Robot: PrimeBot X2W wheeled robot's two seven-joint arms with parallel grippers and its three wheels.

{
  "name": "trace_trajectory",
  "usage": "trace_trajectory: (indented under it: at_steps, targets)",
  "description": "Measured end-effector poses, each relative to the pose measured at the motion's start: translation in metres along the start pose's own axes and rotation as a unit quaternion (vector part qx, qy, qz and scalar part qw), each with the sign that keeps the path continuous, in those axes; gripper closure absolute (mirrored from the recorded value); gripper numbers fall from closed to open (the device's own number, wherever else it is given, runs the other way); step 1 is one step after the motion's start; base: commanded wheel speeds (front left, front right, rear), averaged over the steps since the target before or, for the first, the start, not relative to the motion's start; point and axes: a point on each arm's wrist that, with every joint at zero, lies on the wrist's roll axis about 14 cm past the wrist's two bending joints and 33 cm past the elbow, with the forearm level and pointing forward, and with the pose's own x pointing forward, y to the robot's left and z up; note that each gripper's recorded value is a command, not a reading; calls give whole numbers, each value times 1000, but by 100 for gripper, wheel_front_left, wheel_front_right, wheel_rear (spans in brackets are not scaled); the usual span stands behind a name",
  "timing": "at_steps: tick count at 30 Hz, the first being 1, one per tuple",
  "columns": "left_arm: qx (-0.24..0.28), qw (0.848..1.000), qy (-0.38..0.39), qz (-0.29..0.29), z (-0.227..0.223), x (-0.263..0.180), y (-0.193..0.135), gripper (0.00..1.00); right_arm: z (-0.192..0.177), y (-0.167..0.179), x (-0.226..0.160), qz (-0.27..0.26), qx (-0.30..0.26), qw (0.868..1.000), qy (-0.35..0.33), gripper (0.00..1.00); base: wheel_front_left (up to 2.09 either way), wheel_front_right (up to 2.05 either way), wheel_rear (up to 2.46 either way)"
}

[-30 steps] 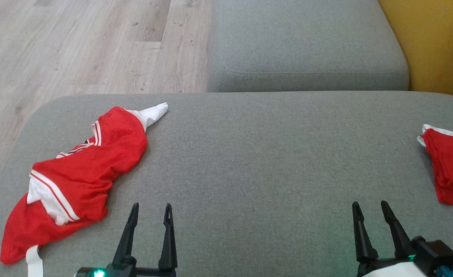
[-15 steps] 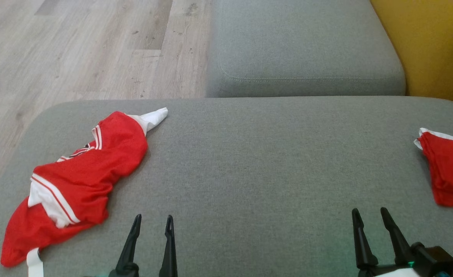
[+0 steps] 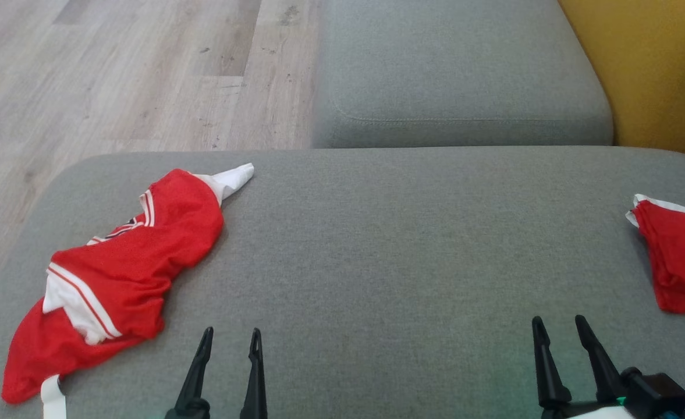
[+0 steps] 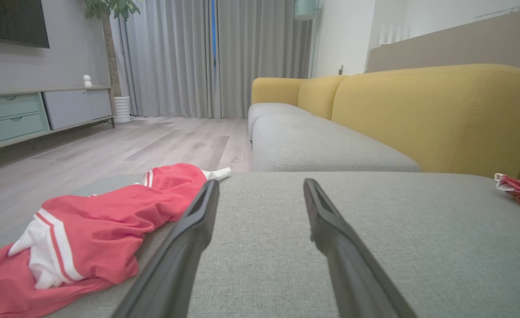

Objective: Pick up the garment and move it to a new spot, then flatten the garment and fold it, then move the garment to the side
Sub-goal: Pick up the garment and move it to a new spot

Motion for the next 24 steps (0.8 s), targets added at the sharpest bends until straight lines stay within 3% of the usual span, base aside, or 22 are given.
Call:
trace_trajectory:
  at_steps: [11, 24]
  targets:
    - [4, 999, -1, 38, 0, -8, 21, 0, -11, 16, 6, 28, 3, 999, 20, 0, 0, 0, 0]
    - [11, 988, -6, 156, 4, -38, 81, 0, -31, 73, 38, 131, -1, 989, 62, 0, 0, 0, 0]
